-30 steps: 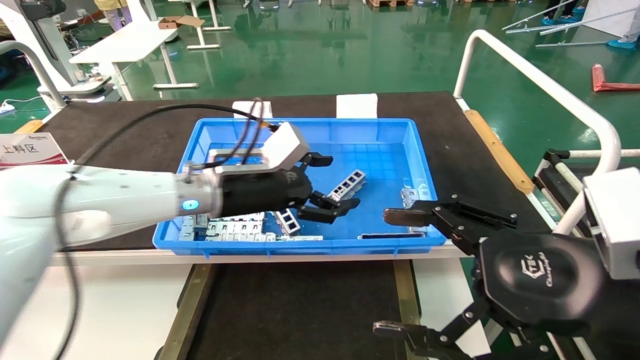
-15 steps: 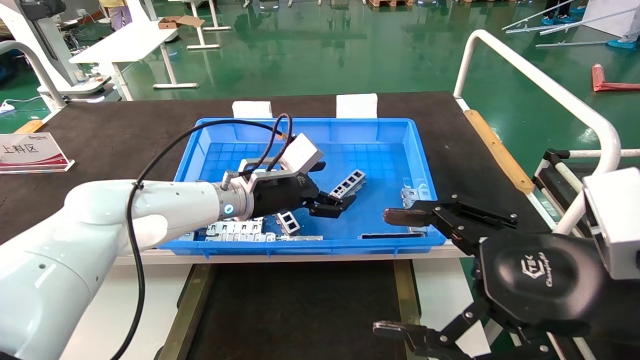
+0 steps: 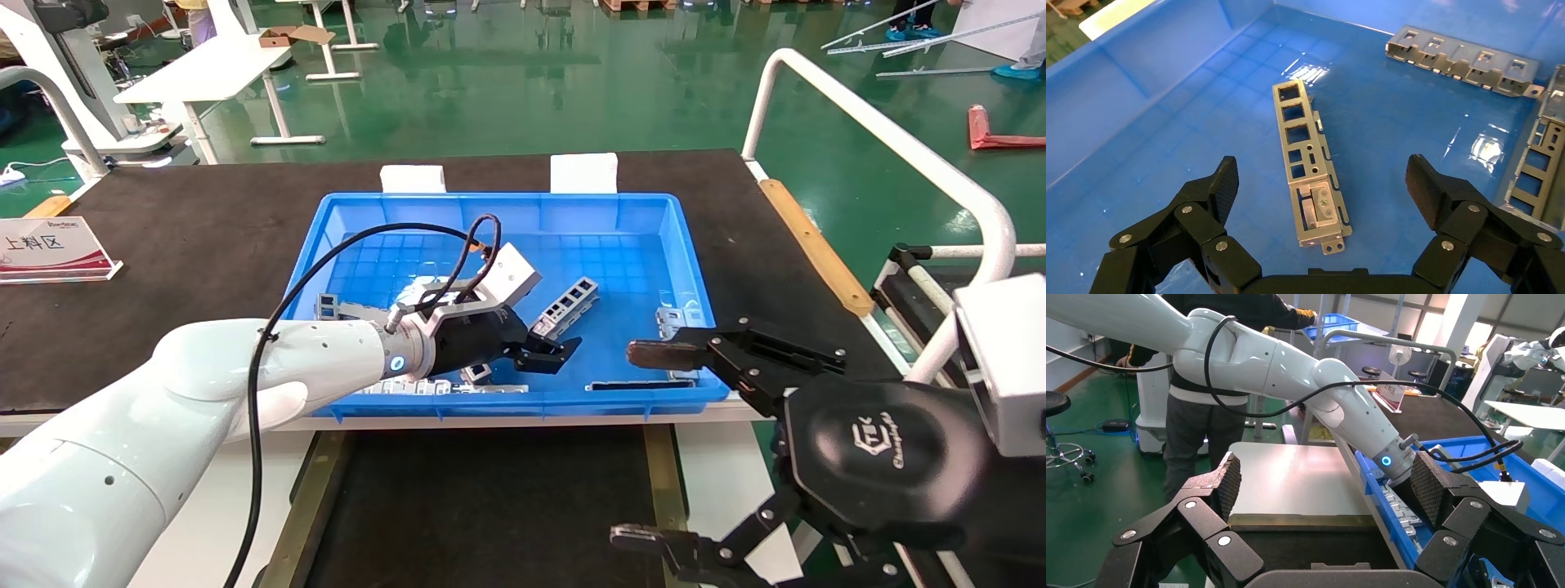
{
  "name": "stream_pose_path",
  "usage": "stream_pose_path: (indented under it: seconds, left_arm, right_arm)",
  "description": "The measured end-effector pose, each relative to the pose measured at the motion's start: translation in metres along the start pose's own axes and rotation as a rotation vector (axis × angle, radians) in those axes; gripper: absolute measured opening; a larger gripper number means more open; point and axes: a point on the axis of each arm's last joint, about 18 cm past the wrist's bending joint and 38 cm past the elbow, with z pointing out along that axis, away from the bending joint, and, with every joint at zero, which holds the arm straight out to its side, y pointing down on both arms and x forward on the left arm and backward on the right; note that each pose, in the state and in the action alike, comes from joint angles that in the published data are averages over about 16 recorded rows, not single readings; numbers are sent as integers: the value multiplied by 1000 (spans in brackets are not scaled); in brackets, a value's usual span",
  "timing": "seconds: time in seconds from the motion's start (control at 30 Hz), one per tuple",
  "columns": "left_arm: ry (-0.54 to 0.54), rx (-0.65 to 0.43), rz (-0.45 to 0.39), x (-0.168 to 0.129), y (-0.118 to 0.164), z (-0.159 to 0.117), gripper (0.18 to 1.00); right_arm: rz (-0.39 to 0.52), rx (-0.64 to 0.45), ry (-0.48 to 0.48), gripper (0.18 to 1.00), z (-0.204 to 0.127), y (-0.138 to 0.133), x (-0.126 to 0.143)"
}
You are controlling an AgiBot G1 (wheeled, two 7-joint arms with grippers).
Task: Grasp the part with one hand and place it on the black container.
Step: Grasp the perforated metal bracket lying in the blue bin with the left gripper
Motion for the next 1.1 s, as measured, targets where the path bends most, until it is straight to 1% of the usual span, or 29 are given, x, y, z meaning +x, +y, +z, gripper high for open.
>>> stream_pose_path:
  seconds: [0.13,0.33,0.43,0.53,0.63,0.73,0.83,1.1]
  left_arm:
    - [-16,-7,-19,0,3,2,983]
    - [-34,-15,-49,-1,8,4,939]
    - [-41,-18,-60,-1,9,4,899]
    - [-44,-19,-72,-1,10,4,862]
    - [-46,-19,-82,-1,11,5,800]
    - [-46,-20,-90,0,12,5,748]
    - [-46,-20,-99,0,13,5,672]
    - [-47,-25,-110,1,16,6,484]
  right_arm:
    - [0,0,0,991,0,0,0]
    - [0,0,0,961,0,0,0]
    - [0,0,0,939,0,0,0]
    - [0,0,0,898,0,0,0]
    - [0,0,0,862,0,0,0]
    - [0,0,0,800,0,0,0]
    - [0,0,0,748,0,0,0]
    - [0,0,0,549,0,0,0]
